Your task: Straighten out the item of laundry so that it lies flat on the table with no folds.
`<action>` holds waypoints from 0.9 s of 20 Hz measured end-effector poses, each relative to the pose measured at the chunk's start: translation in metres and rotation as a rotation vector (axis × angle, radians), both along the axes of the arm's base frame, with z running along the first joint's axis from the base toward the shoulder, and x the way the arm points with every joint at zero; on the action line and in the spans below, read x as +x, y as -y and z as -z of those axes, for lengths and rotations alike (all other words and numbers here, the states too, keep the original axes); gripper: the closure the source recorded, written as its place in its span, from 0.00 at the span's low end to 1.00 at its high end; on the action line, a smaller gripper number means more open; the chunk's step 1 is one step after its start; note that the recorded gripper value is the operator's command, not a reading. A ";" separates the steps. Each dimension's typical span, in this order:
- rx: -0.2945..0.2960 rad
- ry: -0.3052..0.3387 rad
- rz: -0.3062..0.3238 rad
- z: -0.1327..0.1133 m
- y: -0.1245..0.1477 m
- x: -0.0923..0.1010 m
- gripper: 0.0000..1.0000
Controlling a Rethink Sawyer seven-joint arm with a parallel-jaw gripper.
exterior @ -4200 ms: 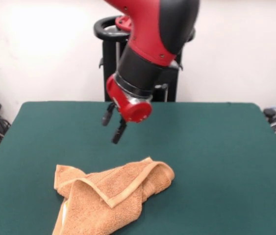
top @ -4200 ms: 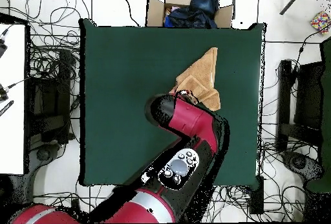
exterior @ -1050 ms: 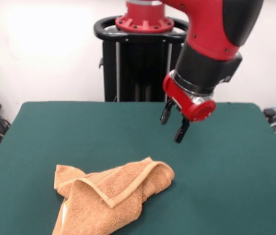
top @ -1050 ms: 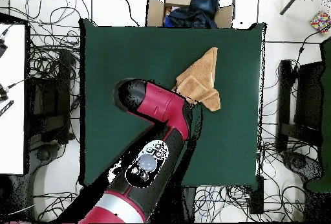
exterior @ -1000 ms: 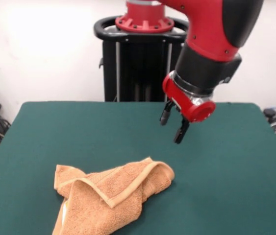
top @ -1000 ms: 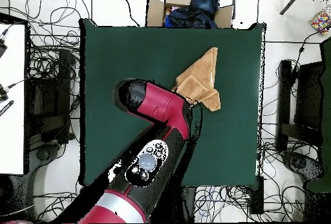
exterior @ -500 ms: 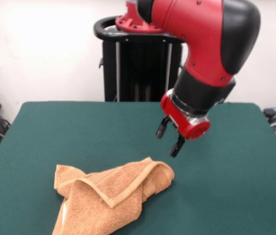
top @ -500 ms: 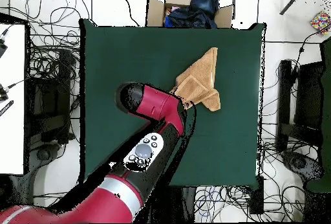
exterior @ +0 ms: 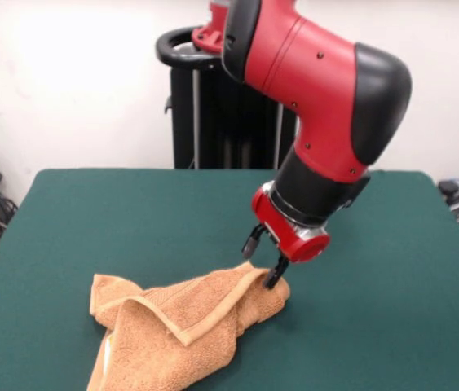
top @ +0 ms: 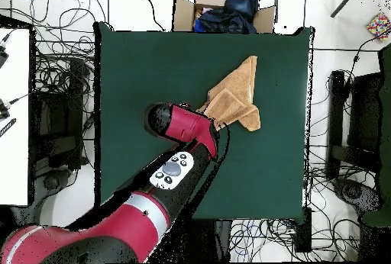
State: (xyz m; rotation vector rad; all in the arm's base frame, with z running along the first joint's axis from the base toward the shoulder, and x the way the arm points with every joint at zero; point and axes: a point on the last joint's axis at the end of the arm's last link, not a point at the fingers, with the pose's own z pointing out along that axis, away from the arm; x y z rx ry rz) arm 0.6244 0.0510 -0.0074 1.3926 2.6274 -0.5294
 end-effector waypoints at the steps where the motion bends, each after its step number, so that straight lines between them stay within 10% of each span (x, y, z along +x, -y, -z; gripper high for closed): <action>1: 0.000 -0.001 0.001 0.001 0.000 0.000 0.00; 18: -0.030 -0.018 0.007 0.020 -0.014 -0.012 0.00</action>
